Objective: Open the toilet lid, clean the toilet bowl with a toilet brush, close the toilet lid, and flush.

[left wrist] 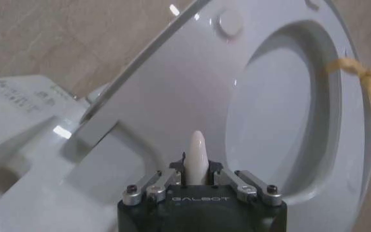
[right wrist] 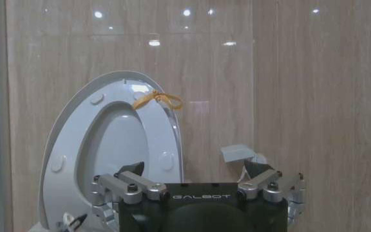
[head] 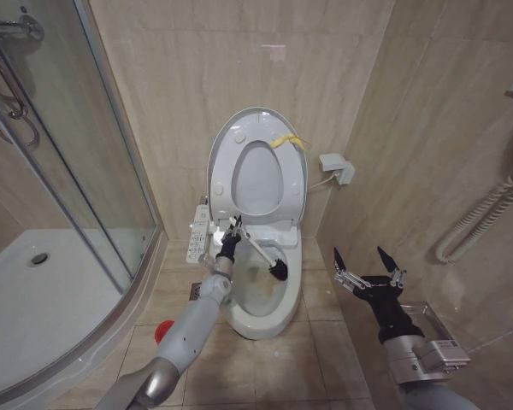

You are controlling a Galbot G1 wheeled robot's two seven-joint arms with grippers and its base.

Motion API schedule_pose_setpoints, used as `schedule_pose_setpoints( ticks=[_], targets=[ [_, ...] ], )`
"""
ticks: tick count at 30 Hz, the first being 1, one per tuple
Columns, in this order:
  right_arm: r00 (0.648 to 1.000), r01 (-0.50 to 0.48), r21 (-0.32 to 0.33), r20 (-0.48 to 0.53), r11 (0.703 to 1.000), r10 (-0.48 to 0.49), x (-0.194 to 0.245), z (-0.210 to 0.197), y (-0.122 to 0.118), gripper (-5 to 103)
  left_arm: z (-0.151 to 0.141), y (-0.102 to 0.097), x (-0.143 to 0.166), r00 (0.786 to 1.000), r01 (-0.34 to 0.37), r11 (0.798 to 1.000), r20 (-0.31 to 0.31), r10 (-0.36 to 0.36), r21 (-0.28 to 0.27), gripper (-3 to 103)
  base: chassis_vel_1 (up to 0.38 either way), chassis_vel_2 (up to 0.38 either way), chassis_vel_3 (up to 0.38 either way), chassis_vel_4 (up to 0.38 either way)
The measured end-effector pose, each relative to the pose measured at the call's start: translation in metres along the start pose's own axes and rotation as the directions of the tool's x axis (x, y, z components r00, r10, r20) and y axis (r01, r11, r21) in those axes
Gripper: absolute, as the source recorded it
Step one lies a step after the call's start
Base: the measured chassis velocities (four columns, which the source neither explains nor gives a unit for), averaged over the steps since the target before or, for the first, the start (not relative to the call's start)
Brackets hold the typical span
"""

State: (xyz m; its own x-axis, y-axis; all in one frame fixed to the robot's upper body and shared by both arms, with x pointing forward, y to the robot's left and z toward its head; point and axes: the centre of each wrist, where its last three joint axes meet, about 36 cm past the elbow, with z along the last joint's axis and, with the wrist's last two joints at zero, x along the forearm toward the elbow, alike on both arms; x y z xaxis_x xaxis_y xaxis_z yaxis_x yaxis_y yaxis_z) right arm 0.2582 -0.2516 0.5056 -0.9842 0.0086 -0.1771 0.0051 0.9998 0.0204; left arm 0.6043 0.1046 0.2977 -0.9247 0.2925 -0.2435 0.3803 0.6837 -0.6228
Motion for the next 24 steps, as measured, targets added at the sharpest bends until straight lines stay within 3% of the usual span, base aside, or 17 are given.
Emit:
schedule_pose_setpoints(
  ticks=[5,10,12,14,16,22,24],
  targets=[
    [1.000,0.000,0.000,0.000,1.000,0.000,0.000,0.000,0.000,100,0.011,0.024,0.030,0.997,-0.064,0.989,-0.058,0.056,-0.133,22,0.000,0.000,0.000,0.000],
    [1.000,0.000,0.000,0.000,1.000,0.000,0.000,0.000,0.000,100,0.010,0.035,0.041,0.993,-0.099,0.975,-0.082,0.084,-0.197,22,0.000,0.000,0.000,0.000],
    [1.000,0.000,0.000,0.000,1.000,0.000,0.000,0.000,0.000,100,0.001,0.048,0.052,0.989,-0.127,0.957,-0.104,0.103,-0.260,22,0.000,0.000,0.000,0.000],
    [1.000,0.000,0.000,0.000,1.000,0.000,0.000,0.000,0.000,100,-0.005,0.052,0.056,0.988,-0.135,0.951,-0.109,0.108,-0.279,23,0.000,0.000,0.000,0.000],
    [1.000,0.000,0.000,0.000,1.000,0.000,0.000,0.000,0.000,100,-0.017,0.061,0.071,0.983,-0.162,0.930,-0.140,0.121,-0.331,23,0.000,0.000,0.000,0.000],
    [1.000,0.000,0.000,0.000,1.000,0.000,0.000,0.000,0.000,100,-0.020,0.062,0.097,0.982,-0.155,0.930,-0.153,0.109,-0.334,22,0.000,0.000,0.000,0.000],
    [1.000,0.000,0.000,0.000,1.000,0.000,0.000,0.000,0.000,100,-0.013,0.061,0.112,0.985,-0.129,0.941,-0.151,0.085,-0.312,22,0.000,0.000,0.000,0.000]
  ],
)
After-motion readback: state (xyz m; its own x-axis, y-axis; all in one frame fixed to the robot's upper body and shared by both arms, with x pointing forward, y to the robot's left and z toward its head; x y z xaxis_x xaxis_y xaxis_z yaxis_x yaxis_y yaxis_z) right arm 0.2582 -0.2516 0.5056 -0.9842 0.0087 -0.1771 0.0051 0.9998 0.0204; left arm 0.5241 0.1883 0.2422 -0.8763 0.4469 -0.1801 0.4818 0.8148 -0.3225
